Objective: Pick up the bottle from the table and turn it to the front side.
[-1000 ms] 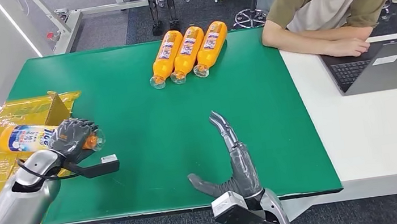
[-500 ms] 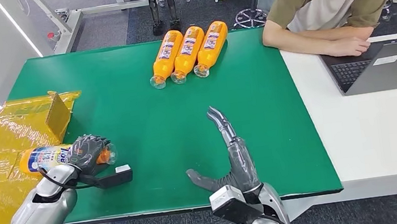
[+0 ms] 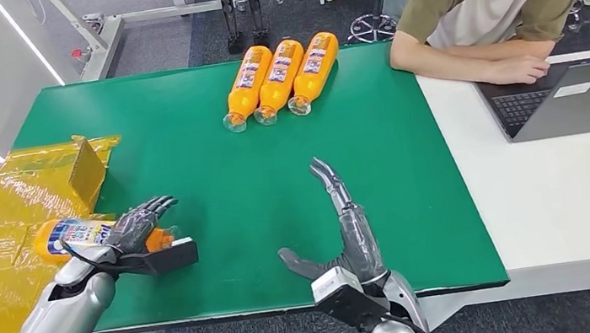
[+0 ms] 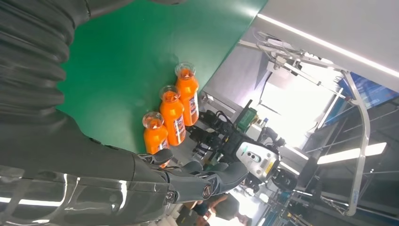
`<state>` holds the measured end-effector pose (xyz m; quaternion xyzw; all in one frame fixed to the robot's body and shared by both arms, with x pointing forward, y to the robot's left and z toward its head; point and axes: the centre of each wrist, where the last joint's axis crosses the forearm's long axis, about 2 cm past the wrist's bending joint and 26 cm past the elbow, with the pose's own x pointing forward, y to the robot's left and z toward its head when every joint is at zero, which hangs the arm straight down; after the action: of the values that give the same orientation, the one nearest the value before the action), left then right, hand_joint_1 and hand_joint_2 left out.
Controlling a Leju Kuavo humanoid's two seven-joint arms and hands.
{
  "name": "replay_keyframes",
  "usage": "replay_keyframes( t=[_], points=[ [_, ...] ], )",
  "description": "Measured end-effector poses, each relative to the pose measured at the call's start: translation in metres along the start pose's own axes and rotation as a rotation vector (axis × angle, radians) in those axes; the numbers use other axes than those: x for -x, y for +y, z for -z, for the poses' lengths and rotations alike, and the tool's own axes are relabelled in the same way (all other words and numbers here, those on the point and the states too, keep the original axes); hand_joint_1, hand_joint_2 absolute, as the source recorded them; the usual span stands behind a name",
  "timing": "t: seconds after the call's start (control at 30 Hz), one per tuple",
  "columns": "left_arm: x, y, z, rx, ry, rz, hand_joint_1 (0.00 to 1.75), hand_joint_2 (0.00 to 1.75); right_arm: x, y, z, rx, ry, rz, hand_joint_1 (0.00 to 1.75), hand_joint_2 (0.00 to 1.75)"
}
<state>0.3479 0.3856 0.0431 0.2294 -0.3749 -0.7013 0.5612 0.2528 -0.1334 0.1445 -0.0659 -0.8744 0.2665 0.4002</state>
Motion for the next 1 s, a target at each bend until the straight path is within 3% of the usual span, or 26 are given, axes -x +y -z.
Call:
replay_keyframes(
  t=[0.27, 0.5, 0.87, 0.97, 1.0],
  points=[
    [-0.003, 0.003, 0.001, -0.001, -0.216, -0.279, 0.00, 1.75, -0.001, 0.003, -0.006, -0.004, 0.015, -0.017, 0.00, 1.75],
    [-0.016, 0.026, 0.005, -0.072, -0.398, -0.451, 0.00, 1.75, -0.005, 0.006, -0.015, -0.015, 0.020, -0.027, 0.00, 1.75],
    [-0.039, 0.100, -0.014, -0.386, -0.703, -0.537, 0.00, 1.75, -0.005, 0.003, -0.021, -0.015, 0.033, -0.029, 0.00, 1.75],
    [-0.043, 0.103, -0.015, -0.416, -0.723, -0.538, 0.00, 1.75, -0.005, 0.003, -0.021, -0.015, 0.033, -0.029, 0.00, 1.75],
    [-0.057, 0.109, -0.015, -0.518, -0.704, -0.495, 0.00, 1.75, -0.006, 0.002, -0.023, 0.006, 0.026, -0.024, 0.00, 1.75]
  ],
)
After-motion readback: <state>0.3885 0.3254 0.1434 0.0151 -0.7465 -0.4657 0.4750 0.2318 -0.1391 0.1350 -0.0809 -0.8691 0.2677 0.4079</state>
